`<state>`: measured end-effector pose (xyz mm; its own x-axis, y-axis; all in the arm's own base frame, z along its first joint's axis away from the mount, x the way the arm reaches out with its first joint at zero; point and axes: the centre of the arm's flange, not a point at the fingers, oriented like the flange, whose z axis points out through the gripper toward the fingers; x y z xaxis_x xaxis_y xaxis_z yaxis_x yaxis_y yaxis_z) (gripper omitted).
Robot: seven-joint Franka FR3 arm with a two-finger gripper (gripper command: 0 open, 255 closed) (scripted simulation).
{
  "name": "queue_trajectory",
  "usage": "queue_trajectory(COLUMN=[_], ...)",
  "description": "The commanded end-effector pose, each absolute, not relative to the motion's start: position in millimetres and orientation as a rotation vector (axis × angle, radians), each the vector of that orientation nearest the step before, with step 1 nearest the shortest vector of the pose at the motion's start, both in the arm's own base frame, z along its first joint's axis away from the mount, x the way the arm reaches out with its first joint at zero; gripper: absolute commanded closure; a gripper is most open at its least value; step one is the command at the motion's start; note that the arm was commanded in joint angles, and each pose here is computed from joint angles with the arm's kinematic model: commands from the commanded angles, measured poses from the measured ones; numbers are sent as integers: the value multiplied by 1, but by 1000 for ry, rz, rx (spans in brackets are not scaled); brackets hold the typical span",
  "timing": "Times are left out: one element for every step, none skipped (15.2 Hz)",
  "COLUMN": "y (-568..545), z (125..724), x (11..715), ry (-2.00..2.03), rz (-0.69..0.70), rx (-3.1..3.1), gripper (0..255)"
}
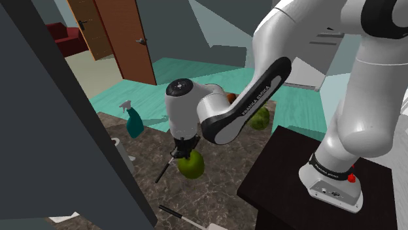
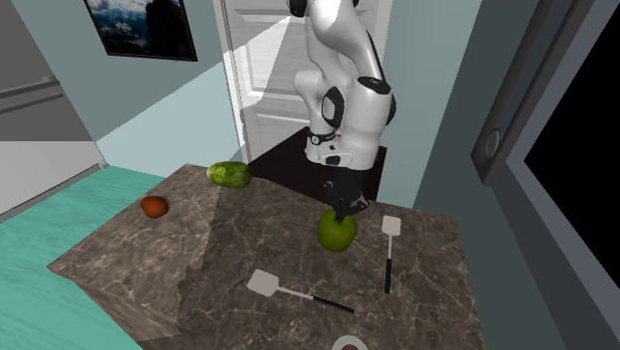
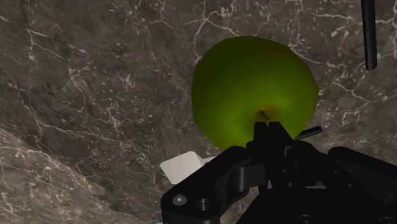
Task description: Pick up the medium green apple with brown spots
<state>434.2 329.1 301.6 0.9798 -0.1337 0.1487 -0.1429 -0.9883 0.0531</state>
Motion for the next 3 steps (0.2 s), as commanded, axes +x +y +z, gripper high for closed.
queue_trajectory(y=[330,330,330], z=[313,314,314], x=[434,434,434], ry=[-214,-214,-214], rz=[223,223,223], rx=[3063,3063,3063], gripper=[255,255,255])
